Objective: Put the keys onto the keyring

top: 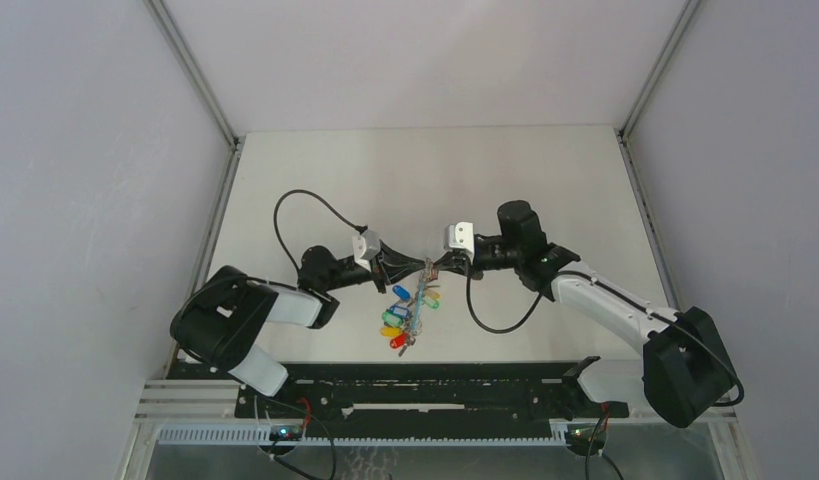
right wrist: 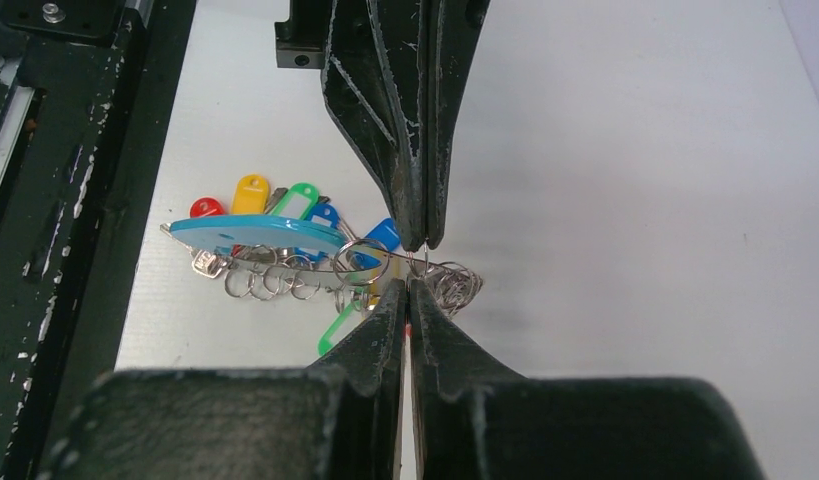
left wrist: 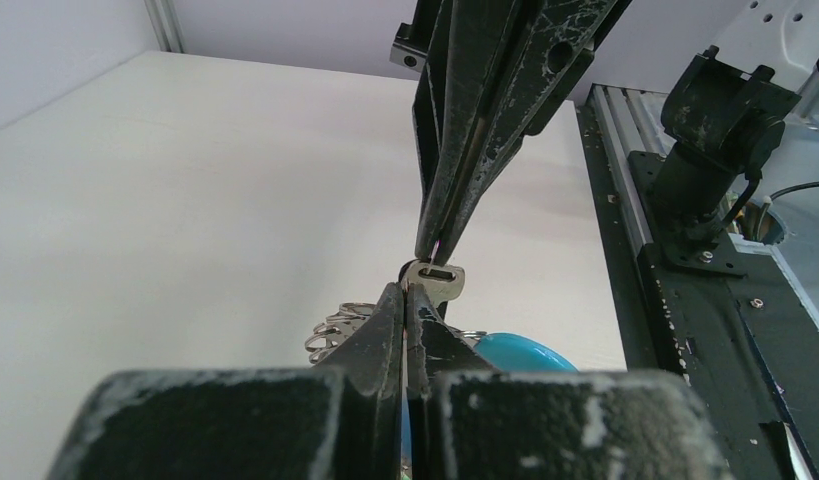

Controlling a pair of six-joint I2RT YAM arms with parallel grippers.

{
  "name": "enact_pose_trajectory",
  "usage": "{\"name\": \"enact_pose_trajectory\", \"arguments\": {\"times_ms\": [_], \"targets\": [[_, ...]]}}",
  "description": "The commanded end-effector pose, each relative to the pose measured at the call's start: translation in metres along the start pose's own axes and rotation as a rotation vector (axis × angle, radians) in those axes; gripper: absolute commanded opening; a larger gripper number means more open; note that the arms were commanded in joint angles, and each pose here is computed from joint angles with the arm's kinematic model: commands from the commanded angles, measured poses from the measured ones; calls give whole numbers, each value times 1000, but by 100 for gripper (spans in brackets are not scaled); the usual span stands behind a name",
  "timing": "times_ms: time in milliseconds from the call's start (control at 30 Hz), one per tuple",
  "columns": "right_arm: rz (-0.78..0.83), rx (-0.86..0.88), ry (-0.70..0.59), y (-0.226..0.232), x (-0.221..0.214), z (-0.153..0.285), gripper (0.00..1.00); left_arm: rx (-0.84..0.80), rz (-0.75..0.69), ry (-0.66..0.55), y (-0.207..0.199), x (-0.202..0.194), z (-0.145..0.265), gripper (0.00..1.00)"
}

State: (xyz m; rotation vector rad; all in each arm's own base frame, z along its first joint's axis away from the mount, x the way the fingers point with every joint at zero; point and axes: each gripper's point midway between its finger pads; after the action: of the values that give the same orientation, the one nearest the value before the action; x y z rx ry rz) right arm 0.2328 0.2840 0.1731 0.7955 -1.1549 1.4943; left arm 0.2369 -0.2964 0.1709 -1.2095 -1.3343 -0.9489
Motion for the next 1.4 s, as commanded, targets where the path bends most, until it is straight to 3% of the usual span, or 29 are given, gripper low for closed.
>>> {"name": "enact_pose_trajectory", "arguments": {"times_ms": [0, 1367], "targets": [[14, 0, -46, -7, 8, -2, 0, -34, -84, -55, -1, 19, -6, 0], [-70, 11, -38, -10, -5, -8, 0, -32, -96, -62, -2, 22, -5, 0]]}}
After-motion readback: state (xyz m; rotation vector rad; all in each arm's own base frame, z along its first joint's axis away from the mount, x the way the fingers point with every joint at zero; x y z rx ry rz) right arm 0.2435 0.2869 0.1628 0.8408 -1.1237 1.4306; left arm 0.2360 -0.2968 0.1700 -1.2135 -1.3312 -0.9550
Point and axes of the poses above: each gripper's point midway between its finger pads, its own z axis back along the fingers, its own y axis along the line the jaws close on, x = y × z, and after that the axes turned 2 degrees about z, right-handed
